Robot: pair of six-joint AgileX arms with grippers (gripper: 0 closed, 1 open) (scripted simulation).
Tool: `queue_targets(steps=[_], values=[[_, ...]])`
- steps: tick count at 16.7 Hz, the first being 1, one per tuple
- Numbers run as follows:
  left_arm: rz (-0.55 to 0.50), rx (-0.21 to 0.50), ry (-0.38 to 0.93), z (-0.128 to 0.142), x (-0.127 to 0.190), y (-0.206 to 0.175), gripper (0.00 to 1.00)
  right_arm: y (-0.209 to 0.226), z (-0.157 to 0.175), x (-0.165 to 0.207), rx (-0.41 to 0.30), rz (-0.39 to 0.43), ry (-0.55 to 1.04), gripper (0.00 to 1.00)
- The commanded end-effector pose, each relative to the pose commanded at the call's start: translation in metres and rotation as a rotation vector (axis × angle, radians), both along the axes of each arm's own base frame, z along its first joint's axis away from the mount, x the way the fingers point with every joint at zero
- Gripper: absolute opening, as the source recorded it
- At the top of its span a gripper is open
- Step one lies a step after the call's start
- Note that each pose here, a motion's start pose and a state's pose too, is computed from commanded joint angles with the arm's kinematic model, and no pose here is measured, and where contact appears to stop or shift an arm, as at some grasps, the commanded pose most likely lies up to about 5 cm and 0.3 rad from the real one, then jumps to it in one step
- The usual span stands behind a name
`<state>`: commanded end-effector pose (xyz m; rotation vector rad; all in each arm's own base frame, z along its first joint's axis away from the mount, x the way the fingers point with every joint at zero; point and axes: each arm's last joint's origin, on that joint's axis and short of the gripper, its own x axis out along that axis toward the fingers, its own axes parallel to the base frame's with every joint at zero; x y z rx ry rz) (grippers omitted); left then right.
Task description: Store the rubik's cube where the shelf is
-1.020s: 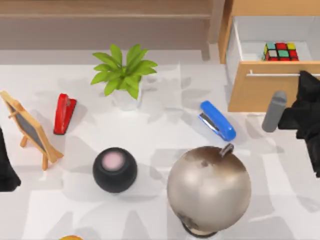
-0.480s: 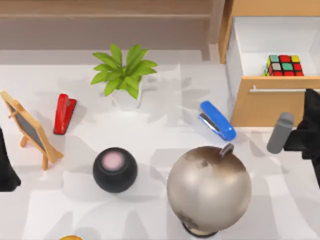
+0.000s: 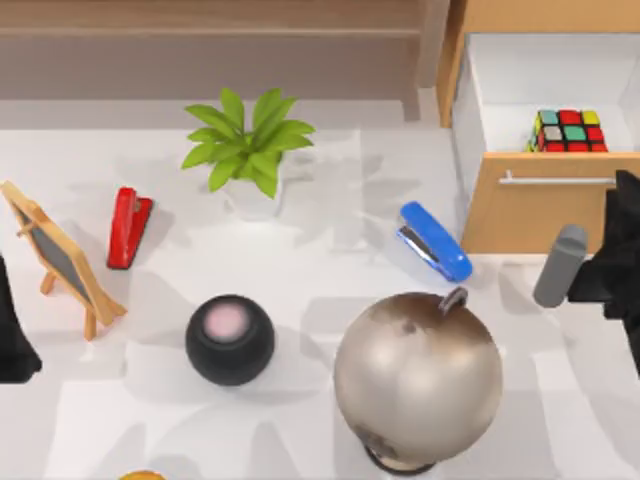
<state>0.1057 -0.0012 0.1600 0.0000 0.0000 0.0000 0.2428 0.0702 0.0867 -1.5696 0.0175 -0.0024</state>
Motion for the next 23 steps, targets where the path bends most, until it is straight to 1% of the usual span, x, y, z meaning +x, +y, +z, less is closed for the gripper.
queue_targets(steps=[5, 6, 15, 21, 23], values=[[0.0, 0.0, 0.0, 0.0, 0.0, 0.0, 1.0, 0.0, 0.0, 0.0, 0.0, 0.0, 0.0, 0.98], [0.0, 0.0, 0.0, 0.0, 0.0, 0.0, 1.0, 0.0, 0.0, 0.0, 0.0, 0.0, 0.0, 1.0], [0.0, 0.0, 0.0, 0.0, 0.0, 0.0, 1.0, 0.0, 0.0, -0.001, 0.001, 0.002, -0.003, 1.0], [0.0, 0.0, 0.0, 0.0, 0.0, 0.0, 1.0, 0.0, 0.0, -0.019, 0.0, -0.001, -0.001, 1.0], [0.0, 0.0, 0.0, 0.0, 0.0, 0.0, 1.0, 0.0, 0.0, -0.02, 0.0, -0.001, -0.001, 1.0]])
